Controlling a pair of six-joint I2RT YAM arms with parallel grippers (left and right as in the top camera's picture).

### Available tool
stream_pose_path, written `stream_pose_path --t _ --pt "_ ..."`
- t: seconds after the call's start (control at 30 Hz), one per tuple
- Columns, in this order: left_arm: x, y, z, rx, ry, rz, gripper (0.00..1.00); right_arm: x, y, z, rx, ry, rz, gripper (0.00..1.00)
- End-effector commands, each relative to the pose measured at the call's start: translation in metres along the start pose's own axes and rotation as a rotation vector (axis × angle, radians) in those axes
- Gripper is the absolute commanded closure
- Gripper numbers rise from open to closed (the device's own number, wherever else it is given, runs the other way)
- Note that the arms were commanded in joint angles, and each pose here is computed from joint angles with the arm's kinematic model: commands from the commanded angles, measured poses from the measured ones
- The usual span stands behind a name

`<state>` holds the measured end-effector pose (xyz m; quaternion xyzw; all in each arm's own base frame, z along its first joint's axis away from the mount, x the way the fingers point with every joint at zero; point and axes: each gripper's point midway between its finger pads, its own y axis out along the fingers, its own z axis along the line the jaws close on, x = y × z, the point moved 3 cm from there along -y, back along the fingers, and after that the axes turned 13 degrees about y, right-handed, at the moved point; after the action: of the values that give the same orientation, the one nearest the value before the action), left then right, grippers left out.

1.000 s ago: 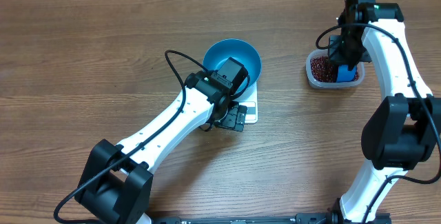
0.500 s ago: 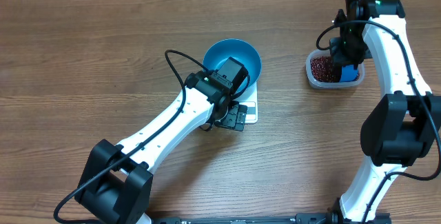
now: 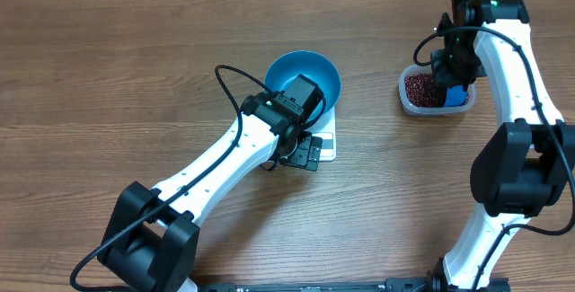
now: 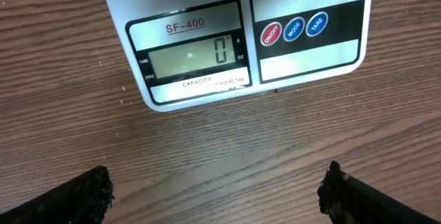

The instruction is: Scoop item into bowl and weigh 150g on scale

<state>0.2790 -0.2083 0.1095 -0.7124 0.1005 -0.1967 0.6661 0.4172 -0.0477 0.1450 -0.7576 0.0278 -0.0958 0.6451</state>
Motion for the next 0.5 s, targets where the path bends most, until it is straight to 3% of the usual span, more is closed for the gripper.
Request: stream_pose_path --t 0.0,0.13,0.47 --pt "-0.002 0.002 0.002 0.014 0.002 0.004 0.00 0.007 0.001 -0.015 -0.061 0.022 -0.012 0.96" --pt "-0.002 0.002 0.002 0.014 0.002 0.004 0.00 0.013 -0.003 -0.027 -0.148 0.024 -0.043 0.96" --pt "-0.002 0.002 0.002 0.014 0.002 0.004 0.01 0.023 -0.027 -0.013 -0.142 -0.012 -0.101 0.96"
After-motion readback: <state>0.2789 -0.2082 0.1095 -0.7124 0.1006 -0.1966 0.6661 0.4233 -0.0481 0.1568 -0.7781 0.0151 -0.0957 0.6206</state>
